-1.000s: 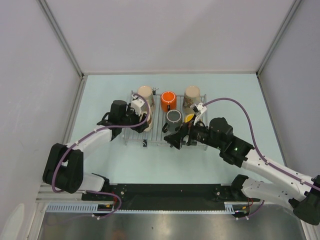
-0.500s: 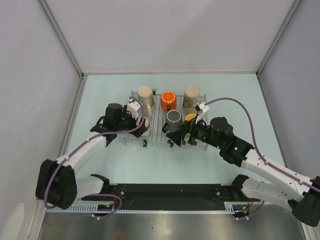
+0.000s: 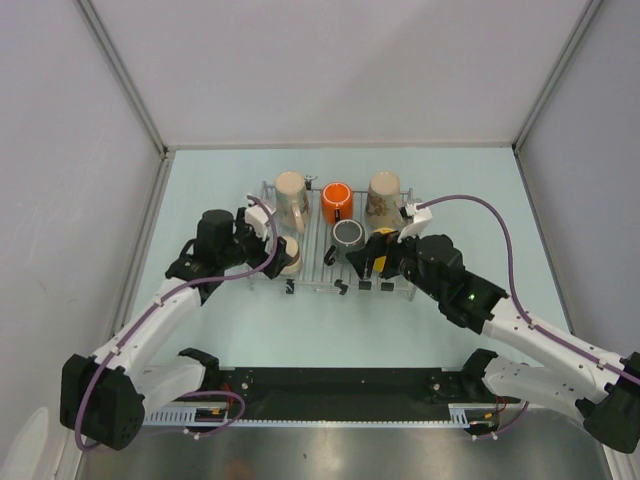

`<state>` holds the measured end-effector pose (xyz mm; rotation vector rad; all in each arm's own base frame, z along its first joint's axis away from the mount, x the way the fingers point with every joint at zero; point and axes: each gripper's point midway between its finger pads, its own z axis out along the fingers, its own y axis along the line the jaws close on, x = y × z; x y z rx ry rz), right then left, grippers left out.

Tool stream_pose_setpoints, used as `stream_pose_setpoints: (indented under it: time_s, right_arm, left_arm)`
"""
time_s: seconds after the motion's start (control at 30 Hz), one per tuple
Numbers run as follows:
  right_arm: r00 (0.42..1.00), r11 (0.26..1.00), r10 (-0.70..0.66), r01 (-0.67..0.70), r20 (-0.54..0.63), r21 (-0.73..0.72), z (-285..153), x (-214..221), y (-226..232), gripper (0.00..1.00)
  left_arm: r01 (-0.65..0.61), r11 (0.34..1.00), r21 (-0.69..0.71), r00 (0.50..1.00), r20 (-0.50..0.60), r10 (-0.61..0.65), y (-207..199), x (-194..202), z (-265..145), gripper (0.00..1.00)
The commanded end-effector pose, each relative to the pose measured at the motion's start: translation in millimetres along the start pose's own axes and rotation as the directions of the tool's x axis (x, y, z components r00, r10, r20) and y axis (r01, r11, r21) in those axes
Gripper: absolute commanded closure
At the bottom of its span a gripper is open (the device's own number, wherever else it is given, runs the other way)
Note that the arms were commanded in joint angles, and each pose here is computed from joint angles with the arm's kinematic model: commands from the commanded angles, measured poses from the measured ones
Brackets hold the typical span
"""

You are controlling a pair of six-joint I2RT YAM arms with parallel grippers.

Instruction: Load the cups into the dish rack

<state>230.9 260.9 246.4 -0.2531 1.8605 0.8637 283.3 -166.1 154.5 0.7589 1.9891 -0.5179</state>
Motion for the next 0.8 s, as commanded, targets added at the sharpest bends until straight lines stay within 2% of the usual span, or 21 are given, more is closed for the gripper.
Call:
stream_pose_setpoints:
  time_s: [0.0, 0.27, 0.47, 0.77]
  right_arm:
    - [0.996, 0.976, -0.053, 0.036, 0.074, 0.214, -5, -22, -28, 0.0]
    - [0.982, 0.93, -0.16, 0.115, 0.104, 0.35, -16, -18, -24, 0.0]
    - [0.974, 0.925, -0.175, 0.113, 0.142, 0.362, -28, -23, -27, 0.01]
    - [0.974, 0.918, -0.184, 0.122, 0.134, 0.379, -30, -21, -33, 0.0]
  left_arm:
    - [-0.078, 0.993, -0.089, 0.98, 0.175, 0.093, 6, -61, -30, 0.0]
    - [-0.085, 0.986, -0.144, 0.964, 0.24, 0.118, 9, -76, -47, 0.0]
    - [-0.086, 0.983, -0.163, 0.965, 0.23, 0.123, 12, -64, -44, 0.0]
    - [-0.082, 0.982, -0.171, 0.962, 0.245, 0.123, 12, -64, -46, 0.0]
